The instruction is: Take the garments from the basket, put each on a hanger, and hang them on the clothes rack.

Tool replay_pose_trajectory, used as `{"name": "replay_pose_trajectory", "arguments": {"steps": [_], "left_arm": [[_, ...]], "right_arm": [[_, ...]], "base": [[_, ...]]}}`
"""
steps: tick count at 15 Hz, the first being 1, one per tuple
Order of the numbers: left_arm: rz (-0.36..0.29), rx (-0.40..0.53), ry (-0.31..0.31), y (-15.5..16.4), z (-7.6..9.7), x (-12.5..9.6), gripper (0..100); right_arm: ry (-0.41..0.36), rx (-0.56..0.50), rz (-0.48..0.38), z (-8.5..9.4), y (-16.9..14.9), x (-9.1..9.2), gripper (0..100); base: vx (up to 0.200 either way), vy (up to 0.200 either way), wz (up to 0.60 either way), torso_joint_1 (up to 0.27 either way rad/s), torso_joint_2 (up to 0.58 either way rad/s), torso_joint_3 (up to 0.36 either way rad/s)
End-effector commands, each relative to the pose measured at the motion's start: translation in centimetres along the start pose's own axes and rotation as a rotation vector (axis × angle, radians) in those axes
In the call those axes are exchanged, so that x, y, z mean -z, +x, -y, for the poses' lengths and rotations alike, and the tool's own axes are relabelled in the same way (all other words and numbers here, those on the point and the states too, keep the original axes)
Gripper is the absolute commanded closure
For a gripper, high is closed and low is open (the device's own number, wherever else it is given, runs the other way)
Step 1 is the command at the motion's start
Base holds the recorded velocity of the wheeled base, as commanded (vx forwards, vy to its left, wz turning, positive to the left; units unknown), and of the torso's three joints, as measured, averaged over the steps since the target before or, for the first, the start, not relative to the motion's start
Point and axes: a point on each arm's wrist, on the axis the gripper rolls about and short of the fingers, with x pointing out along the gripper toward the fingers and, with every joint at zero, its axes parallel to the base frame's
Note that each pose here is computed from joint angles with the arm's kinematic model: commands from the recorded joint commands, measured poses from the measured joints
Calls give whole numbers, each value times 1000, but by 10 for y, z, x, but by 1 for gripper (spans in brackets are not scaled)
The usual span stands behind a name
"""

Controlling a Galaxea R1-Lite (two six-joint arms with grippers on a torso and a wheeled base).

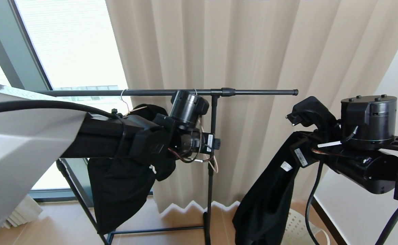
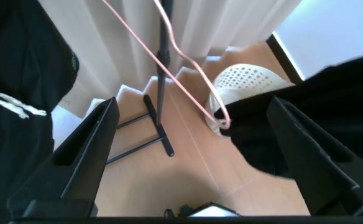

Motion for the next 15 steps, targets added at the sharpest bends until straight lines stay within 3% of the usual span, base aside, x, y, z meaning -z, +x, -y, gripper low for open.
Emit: {"name": "replay_pose_trajectory", "arguments": {"steps": [1, 7, 15], "left_arm": [[-16, -59, 3, 36, 6, 4, 0], [1, -127, -13, 64, 11, -3, 0], [-43, -171, -27, 91, 12, 3, 0]], "right_arm": [[-2, -1, -1, -1, 2, 0, 100], [-1, -2, 1, -1, 1, -1, 100], [-4, -6, 3, -3, 0, -1, 100]], "base": [[0, 0, 0, 0, 0, 0], [0, 0, 0, 0, 0, 0], [0, 0, 0, 0, 0, 0]]}}
